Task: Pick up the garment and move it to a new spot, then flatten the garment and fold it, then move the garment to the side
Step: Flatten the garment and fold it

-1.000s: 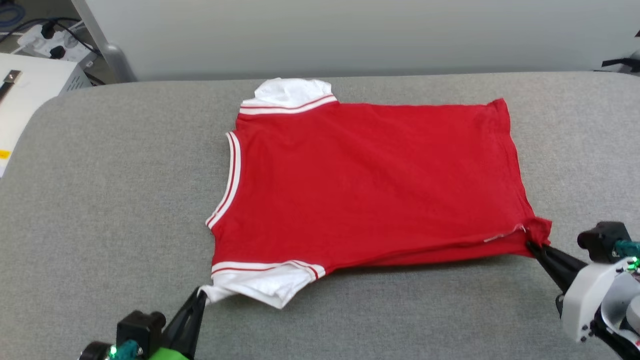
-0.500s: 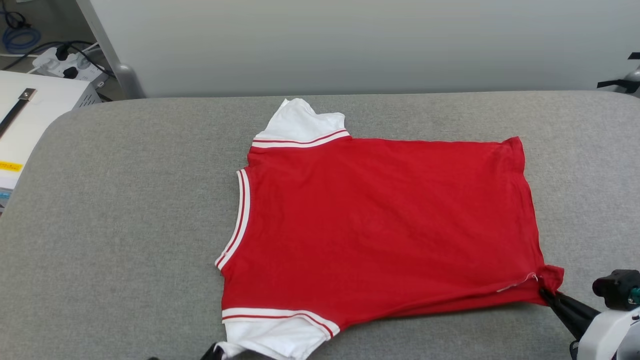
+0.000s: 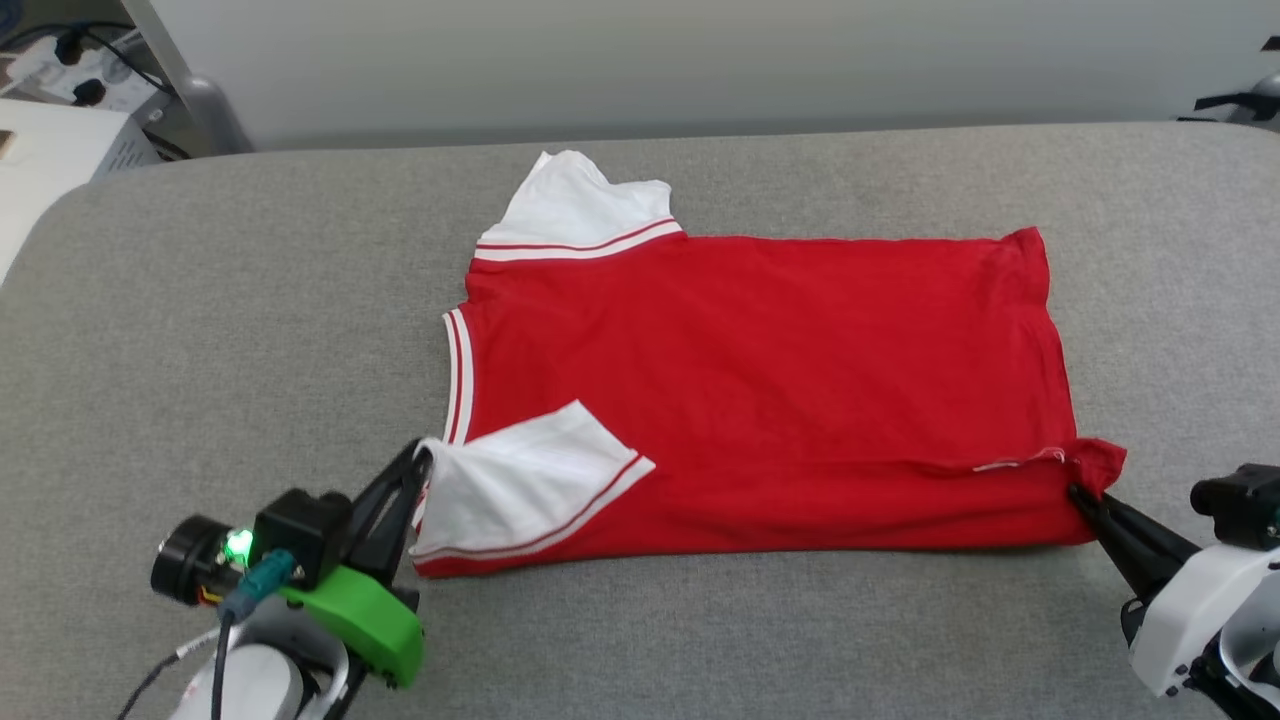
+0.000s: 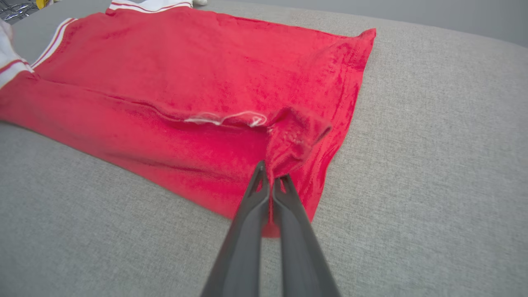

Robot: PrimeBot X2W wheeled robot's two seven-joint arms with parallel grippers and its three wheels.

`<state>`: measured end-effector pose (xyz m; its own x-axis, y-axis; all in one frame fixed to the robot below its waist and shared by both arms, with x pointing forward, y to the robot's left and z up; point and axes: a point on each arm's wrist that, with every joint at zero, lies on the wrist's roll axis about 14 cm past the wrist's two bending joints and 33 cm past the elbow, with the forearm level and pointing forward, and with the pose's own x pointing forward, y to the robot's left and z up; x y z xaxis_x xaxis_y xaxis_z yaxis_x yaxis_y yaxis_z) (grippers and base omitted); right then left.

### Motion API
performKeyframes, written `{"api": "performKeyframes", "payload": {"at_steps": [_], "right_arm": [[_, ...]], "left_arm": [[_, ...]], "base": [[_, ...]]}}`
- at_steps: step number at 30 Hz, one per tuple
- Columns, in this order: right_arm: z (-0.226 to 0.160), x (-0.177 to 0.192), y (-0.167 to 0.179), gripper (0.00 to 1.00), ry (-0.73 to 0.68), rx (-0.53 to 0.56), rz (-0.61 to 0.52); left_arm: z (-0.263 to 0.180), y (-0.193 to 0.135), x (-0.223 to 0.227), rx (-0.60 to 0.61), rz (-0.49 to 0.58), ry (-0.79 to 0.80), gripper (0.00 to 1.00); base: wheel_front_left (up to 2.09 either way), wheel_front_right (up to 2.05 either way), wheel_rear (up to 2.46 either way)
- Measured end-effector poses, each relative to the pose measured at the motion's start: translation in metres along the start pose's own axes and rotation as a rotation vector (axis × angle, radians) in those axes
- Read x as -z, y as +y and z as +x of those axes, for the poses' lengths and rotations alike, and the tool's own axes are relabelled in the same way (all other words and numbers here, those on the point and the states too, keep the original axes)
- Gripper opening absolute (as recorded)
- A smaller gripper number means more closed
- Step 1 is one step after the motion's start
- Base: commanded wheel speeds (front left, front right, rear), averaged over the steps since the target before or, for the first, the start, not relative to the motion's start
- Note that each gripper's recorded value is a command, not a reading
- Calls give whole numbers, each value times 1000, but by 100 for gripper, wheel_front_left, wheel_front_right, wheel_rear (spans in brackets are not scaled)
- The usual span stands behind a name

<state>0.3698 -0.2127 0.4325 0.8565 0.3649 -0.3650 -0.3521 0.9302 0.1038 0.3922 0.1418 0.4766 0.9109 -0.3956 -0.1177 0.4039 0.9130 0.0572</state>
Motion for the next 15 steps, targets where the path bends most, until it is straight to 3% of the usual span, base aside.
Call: {"api": "performKeyframes", "payload": {"at_steps": [7,15], "right_arm": [[22,-8,-6,0,-3,8,8],[44,10,-19,0,57,42,38]], "left_arm": [[45,23,3,24,64,19,0],[77,34,49,51,65,132,0]], "base": [[0,0,0],[0,0,0]]}}
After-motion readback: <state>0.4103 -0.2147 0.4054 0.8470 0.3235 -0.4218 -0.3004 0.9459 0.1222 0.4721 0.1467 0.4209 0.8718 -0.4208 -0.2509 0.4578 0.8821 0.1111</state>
